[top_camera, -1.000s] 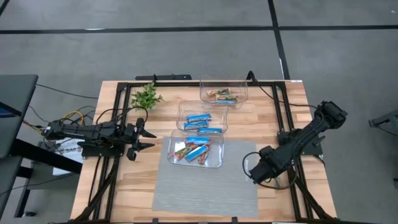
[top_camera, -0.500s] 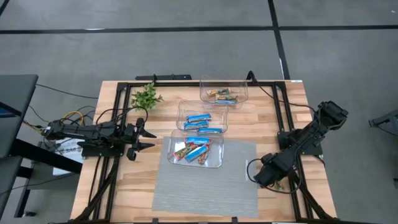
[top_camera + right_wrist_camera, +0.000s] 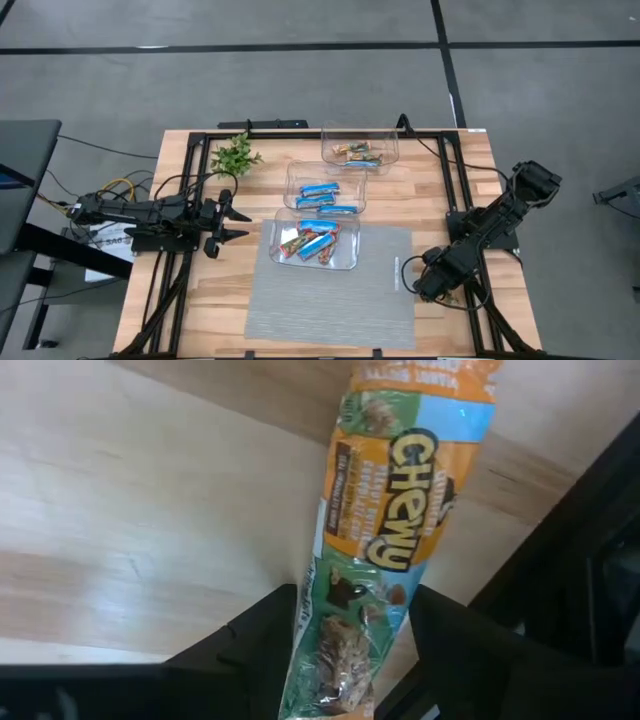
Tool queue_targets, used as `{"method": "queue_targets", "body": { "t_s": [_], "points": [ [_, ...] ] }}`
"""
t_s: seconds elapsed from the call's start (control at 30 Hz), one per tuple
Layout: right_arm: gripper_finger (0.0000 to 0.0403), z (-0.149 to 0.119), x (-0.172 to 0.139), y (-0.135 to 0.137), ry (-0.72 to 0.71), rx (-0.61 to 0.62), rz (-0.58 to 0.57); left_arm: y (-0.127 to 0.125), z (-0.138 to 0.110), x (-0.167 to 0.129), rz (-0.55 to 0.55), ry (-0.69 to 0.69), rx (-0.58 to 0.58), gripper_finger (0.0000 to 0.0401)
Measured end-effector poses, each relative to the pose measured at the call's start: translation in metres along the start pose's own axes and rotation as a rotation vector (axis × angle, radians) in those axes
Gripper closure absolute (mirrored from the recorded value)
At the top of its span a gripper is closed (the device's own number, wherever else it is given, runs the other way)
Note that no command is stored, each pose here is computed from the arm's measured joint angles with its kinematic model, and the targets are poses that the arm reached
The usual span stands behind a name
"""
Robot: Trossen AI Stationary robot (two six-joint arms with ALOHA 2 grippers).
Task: Pick and place Granola Bars by type
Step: Put the yellow granola bar into the top transparent bin
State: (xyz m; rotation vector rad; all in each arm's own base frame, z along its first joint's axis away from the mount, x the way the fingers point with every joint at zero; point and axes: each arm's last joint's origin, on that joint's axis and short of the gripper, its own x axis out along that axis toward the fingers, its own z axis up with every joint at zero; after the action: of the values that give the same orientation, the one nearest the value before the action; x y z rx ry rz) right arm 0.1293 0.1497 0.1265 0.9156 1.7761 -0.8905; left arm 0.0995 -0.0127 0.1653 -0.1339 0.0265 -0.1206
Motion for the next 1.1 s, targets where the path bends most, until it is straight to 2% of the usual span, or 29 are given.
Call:
{"method": "queue_targets", "body": {
  "t_s": [0.13,0.37,0.57,0.7,0.8,1.1],
  "points": [
    [0.024,0.0,0.001,0.001,-0.002,-0.007,0.01,0.0,0.0,0.0,0.0,0.0,-0.002,0.0233],
    [0.0326,-0.001,0.001,0.003,-0.012,-0.02,0.042,0.0,0.0,0.0,0.0,0.0,-0.001,0.0233],
    [0.0349,-0.002,-0.006,0.003,-0.051,-0.042,0.124,0.0,0.0,0.0,0.0,-0.001,-0.002,0.0233],
    [0.0349,0.0,-0.023,0.007,-0.137,-0.05,0.313,0.0,0.0,0.0,0.0,0.0,-0.003,0.0233],
    [0.0347,0.001,-0.04,0.011,-0.194,-0.065,0.5,0.0,0.0,0.0,0.0,0.0,-0.002,0.0233],
    [0.0347,0.015,-0.107,0.016,-0.51,-0.291,1.021,0.0,0.0,0.0,0.0,0.0,-0.002,0.0233]
  ]
}}
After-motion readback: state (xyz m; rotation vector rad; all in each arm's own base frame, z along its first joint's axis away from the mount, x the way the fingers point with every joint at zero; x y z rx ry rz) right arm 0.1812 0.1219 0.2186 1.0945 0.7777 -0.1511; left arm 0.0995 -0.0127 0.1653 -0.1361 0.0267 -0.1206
